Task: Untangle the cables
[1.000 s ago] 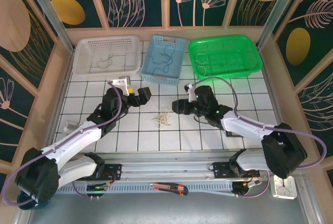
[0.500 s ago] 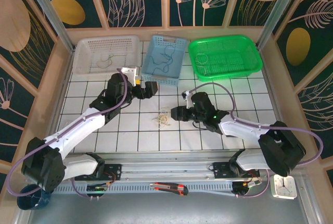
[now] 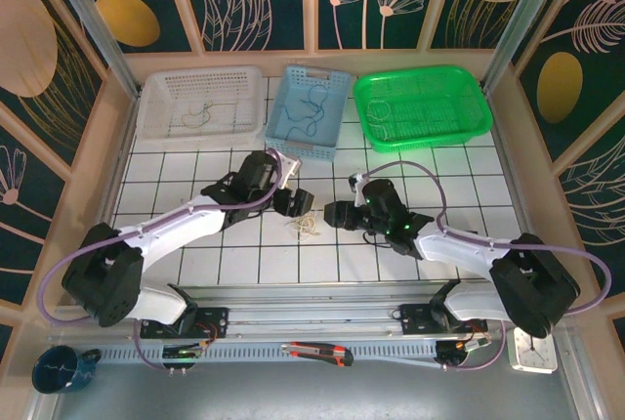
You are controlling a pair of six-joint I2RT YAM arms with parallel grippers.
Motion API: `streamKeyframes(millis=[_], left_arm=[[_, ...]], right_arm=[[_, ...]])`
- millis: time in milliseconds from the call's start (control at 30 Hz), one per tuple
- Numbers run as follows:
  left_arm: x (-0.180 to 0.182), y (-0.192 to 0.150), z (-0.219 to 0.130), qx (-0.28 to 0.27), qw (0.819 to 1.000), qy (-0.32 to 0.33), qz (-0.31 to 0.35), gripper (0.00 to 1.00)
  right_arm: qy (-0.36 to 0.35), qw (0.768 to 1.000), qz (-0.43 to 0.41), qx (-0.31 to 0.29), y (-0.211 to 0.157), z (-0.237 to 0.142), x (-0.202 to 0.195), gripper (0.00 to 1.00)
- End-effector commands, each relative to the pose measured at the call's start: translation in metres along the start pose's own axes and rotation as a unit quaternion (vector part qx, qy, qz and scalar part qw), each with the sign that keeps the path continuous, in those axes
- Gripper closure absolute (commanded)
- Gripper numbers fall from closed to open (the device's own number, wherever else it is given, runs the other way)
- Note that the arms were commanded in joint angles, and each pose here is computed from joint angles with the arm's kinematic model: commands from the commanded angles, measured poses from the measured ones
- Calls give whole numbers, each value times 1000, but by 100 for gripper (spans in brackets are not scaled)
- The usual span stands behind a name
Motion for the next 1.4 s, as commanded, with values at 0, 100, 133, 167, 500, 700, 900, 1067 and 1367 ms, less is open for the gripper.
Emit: streamKeyframes(millis=[0, 100, 133, 167, 500, 700, 900, 1067, 1367], left_arm=[[1, -7, 3, 14, 1000, 9, 25, 22], [2, -14, 6, 26, 999, 6, 33, 26], [1, -16, 7, 31, 999, 3, 35, 27], [0, -18, 8, 35, 999, -3, 37, 29], [-4, -36, 19, 76, 996, -30, 41, 31], [-2, -46, 27, 95, 994, -36, 36, 37], [-3, -47, 31, 97, 994, -43, 32, 45], [-4, -47, 35, 96, 994, -52, 28, 58], [-12, -33, 34, 69, 996, -62, 20, 86]], right_arm=[[-17, 1000, 9, -22, 3, -6, -2, 47], [-24, 999, 13, -24, 2, -8, -4, 47], [-24, 999, 15, -25, 2, -8, -4, 47], [-25, 999, 15, -26, 2, -9, -4, 47], [-33, 999, 19, -31, 1, -14, -6, 47], [-35, 999, 21, -31, -2, -17, -7, 47], [-35, 999, 21, -31, -3, -17, -8, 47], [-35, 999, 21, -33, -2, -18, -8, 47], [-15, 999, 9, -30, -4, -17, -4, 47]])
Point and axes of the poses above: each hand's point on the last joint's axis, 136 mm out from that joint toward the fingers, its own z axis out along the fingers, its own x axis along the line the jaws close on, y = z × x, the point moved 6 cm from there along -z, back along the fingers, and after that the axes turned 15 degrees about -z, right-handed, at the moved point
